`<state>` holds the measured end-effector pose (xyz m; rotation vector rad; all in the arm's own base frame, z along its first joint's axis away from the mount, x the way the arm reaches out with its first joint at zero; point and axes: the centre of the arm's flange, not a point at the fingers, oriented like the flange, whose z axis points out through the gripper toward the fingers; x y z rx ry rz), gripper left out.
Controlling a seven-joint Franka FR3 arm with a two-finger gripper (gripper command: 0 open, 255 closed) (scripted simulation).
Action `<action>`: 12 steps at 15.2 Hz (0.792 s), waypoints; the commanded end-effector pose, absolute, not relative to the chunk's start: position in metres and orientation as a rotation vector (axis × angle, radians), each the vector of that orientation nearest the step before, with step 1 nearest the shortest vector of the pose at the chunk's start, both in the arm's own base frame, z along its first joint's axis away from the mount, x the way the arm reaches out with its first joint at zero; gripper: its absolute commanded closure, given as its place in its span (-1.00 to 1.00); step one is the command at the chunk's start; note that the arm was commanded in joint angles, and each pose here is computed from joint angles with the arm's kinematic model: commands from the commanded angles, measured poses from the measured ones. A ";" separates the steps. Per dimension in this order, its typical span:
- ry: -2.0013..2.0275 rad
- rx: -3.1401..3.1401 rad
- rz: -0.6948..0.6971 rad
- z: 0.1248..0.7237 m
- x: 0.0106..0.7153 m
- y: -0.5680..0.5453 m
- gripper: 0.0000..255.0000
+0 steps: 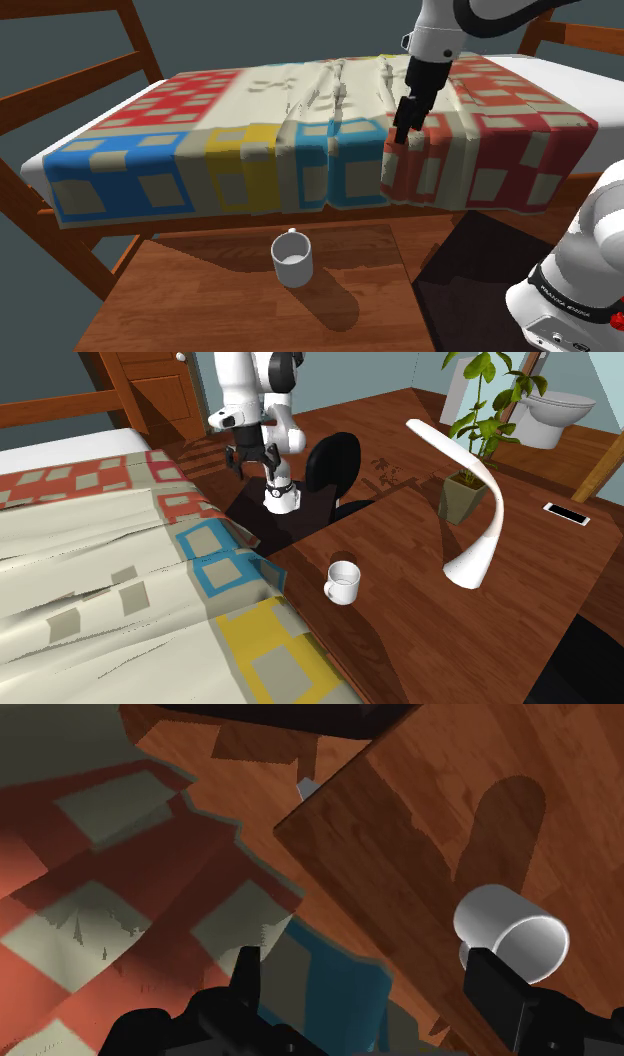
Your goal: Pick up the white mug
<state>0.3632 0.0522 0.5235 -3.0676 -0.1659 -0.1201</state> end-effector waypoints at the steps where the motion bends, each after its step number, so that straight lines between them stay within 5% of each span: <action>1: -0.167 -3.071 -0.118 0.507 0.374 0.073 -1.00; 12: -0.183 -3.092 -0.100 0.416 0.425 0.179 -1.00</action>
